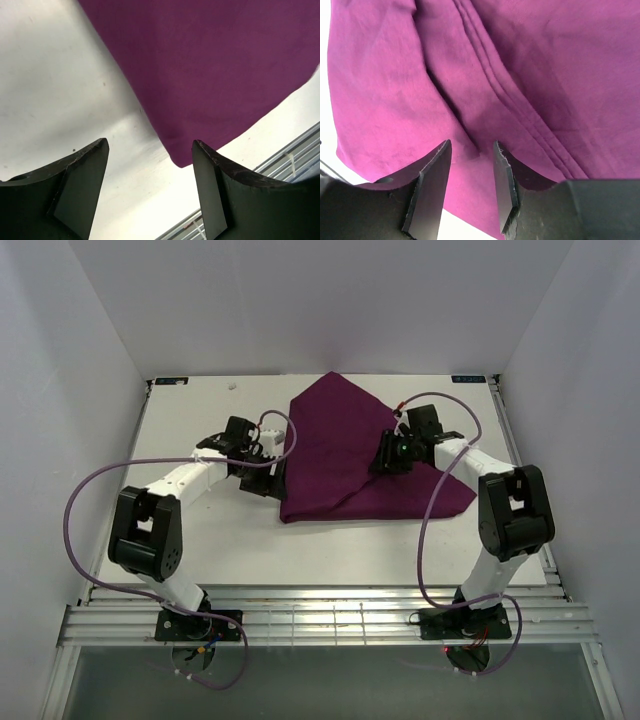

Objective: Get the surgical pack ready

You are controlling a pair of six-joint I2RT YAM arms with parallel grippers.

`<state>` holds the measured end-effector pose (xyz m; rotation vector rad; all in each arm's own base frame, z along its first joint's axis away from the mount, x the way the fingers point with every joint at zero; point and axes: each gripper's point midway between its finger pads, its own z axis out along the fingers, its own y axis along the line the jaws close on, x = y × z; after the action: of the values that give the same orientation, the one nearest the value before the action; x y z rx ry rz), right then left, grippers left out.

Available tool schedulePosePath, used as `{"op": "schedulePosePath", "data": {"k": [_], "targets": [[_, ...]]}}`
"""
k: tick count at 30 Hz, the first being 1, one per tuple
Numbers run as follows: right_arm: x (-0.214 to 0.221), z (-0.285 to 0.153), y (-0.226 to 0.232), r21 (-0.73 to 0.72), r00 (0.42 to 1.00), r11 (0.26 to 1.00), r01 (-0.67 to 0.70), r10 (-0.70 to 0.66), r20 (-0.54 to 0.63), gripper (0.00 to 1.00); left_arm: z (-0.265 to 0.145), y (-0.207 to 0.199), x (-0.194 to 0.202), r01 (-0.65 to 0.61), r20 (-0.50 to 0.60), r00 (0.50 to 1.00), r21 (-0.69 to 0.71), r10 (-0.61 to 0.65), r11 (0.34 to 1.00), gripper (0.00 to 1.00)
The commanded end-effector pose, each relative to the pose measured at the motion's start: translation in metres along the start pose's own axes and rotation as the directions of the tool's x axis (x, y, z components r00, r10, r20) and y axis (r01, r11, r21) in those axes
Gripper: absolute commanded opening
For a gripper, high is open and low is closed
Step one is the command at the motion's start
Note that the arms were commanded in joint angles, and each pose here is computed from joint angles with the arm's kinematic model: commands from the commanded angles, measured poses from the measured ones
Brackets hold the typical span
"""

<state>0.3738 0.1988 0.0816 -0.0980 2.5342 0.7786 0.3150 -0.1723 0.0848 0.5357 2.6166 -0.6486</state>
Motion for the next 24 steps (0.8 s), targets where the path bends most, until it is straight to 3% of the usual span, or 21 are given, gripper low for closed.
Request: {"op": "schedulePosePath", "data": {"k": [1,13,16,20,24], "targets": [[-0.001,-0.001,0.009,-0.028,0.999,0.999,0.046,-0.047,-0.013,0.45,0.0,0.001,0.0,-0.019,0.025,1.0,-0.005,0.019,1.0,0.78],[0.006,0.018,0.025,-0.114,0.995,0.992,0.046,-0.055,-0.078,0.43,0.021,-0.009,0.02,0.019,-0.045,0.999,0.108,-0.014,0.994,0.75],[0.006,0.017,0.026,-0.11,0.996,0.993,0.041,-0.049,-0.072,0.34,0.022,-0.009,0.023,0.023,-0.052,0.998,0.115,-0.017,0.993,0.75],[0.0,0.013,0.028,-0.107,0.998,0.993,0.044,-0.05,-0.049,0.1,0.02,-0.01,0.02,0.017,-0.041,0.999,0.109,-0.012,0.994,0.75],[-0.015,0.001,0.037,-0.109,0.997,0.992,0.071,-0.072,-0.003,0.08,0.014,-0.013,0.015,0.008,-0.027,1.0,0.114,-0.005,0.993,0.75]]}}
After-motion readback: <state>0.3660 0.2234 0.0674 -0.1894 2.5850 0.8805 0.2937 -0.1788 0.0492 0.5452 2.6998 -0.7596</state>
